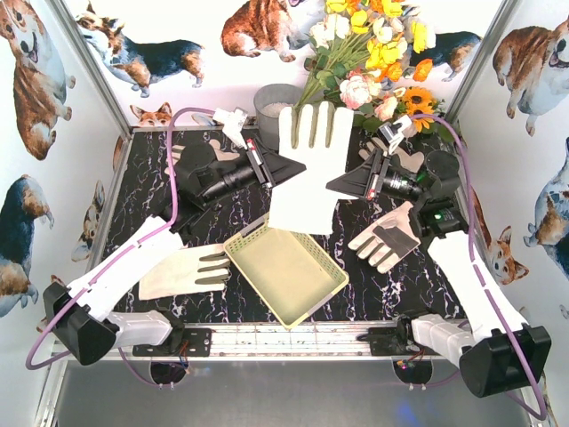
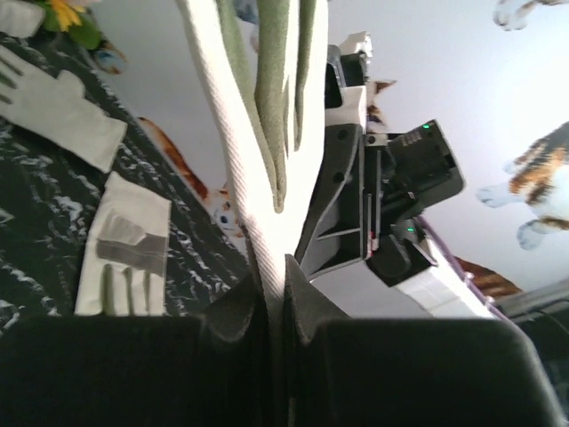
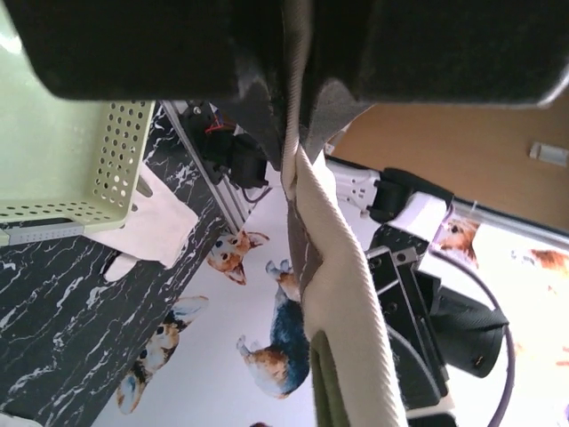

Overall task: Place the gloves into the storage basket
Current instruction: Pair the glove with the glove.

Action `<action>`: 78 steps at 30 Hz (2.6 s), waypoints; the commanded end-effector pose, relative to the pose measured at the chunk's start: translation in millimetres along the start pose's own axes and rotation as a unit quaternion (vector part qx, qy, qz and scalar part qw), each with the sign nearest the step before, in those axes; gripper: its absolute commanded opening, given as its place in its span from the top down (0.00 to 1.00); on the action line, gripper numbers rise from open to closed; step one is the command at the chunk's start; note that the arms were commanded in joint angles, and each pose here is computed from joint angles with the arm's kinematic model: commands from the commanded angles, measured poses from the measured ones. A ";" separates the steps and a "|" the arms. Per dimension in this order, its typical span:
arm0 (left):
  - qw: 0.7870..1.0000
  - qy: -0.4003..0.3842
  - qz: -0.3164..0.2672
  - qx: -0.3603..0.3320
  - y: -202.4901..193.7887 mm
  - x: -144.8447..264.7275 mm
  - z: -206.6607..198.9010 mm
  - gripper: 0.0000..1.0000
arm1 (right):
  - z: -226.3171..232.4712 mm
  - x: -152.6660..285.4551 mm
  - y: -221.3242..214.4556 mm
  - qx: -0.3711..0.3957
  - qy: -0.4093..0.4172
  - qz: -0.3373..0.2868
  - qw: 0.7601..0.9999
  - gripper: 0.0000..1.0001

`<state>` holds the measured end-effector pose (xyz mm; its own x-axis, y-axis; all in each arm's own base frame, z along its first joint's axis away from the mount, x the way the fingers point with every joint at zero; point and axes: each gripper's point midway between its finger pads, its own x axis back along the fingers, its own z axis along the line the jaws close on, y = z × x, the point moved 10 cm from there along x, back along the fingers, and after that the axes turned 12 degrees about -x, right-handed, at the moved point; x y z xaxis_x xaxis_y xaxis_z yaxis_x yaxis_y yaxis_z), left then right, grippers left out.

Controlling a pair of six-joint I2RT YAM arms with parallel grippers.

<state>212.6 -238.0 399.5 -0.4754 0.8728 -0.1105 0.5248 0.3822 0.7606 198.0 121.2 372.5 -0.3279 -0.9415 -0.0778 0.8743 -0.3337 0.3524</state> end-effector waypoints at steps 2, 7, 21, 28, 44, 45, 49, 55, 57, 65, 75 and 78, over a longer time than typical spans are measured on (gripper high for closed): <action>0.990 0.117 0.015 -0.073 11.6 4.9 10.4 0.97 | 14.5 2.6 10.2 0.026 -0.086 -0.078 0.993 1.00; 0.981 0.171 0.016 -0.095 4.8 1.3 30.9 0.93 | 4.4 3.7 21.0 0.028 -0.180 -0.117 0.976 1.00; 0.950 0.265 0.046 -0.158 -10.1 -40.9 112.2 1.00 | -59.3 -25.4 61.4 0.034 -0.371 -0.125 0.920 1.00; 0.943 0.287 0.093 -0.137 -31.9 -64.2 175.5 1.00 | -106.8 -57.0 79.8 0.048 -0.451 -0.103 0.885 1.00; 0.933 0.334 0.105 -0.087 -43.4 -86.4 270.5 1.00 | -196.6 -94.5 110.9 0.046 -0.517 -0.049 0.854 1.00; 0.933 0.334 0.105 -0.083 -43.6 -87.3 273.7 1.00 | -200.5 -95.8 111.6 0.044 -0.520 -0.045 0.852 1.00; 0.926 0.354 0.109 -0.073 -49.1 -88.9 289.2 1.00 | -218.7 -101.3 113.5 0.032 -0.530 -0.032 0.847 1.00; 0.915 0.375 0.135 -0.060 -64.2 -85.2 305.4 1.00 | -245.7 -106.5 110.7 0.008 -0.544 -0.008 0.839 1.00; 0.908 0.387 0.147 -0.057 -69.8 -82.7 311.4 1.00 | -253.8 -106.4 108.7 0.004 -0.549 -0.004 0.836 1.00; 0.891 0.421 0.164 -0.049 -77.6 -75.2 328.1 1.00 | -275.4 -110.6 107.9 -0.009 -0.558 0.012 0.829 1.00; 0.882 0.435 0.180 -0.024 -84.7 -65.4 339.6 1.00 | -297.3 -113.9 108.0 -0.028 -0.576 0.029 0.816 1.00; 0.882 0.434 0.185 -0.017 -89.1 -66.5 343.3 1.00 | -300.7 -114.5 108.0 -0.033 -0.581 0.035 0.812 1.00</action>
<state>426.7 -239.8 128.5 -0.6348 0.4177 0.6500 0.7363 0.0720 0.6728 430.7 187.7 139.6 -0.3626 -0.3476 0.8647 0.9136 -0.3156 0.2562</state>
